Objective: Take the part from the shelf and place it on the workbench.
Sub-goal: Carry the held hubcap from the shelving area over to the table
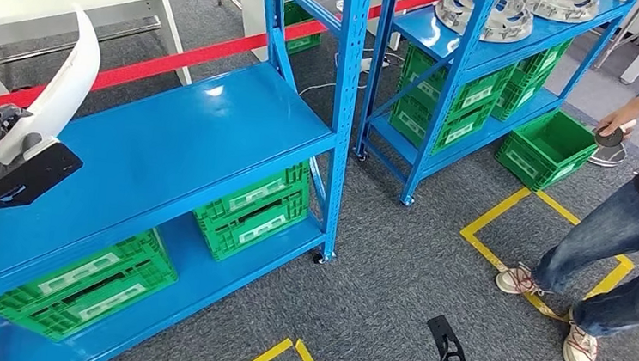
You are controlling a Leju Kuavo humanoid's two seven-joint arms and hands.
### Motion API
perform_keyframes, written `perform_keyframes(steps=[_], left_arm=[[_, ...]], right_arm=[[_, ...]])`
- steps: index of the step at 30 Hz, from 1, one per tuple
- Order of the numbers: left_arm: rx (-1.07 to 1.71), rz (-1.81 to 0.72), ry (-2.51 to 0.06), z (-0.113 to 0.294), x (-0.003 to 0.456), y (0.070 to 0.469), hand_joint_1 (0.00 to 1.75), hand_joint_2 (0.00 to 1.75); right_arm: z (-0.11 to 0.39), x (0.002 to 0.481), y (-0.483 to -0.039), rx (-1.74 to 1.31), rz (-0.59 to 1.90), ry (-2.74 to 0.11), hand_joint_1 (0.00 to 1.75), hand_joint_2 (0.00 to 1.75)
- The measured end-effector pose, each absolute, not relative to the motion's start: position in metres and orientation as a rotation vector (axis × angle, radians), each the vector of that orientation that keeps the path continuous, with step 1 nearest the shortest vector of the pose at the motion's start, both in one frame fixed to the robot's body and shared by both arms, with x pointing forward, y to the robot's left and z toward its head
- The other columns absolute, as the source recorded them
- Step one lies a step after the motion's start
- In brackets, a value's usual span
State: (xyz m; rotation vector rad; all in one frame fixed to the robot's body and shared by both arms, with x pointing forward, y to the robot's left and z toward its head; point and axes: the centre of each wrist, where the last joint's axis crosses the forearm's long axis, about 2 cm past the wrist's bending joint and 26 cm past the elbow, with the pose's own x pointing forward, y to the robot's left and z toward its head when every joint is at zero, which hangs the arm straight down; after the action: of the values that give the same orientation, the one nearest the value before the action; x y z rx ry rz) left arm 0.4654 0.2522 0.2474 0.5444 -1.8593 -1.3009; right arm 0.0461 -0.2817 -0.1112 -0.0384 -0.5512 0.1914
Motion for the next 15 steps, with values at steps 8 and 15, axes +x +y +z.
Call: perform_keyframes(steps=[8,15], left_arm=[[0.501,-1.329,-1.836,0.238,0.463,0.253,1.75,1.75],[0.479,-1.339,-1.835,0.234,0.463,0.253,1.75,1.75]], right_arm=[[-0.111,0.047,-0.287,-0.049,0.181,-0.547,0.0,0.0],[-0.111,0.046,-0.287,-0.054,0.168,-0.531,0.0,0.0]])
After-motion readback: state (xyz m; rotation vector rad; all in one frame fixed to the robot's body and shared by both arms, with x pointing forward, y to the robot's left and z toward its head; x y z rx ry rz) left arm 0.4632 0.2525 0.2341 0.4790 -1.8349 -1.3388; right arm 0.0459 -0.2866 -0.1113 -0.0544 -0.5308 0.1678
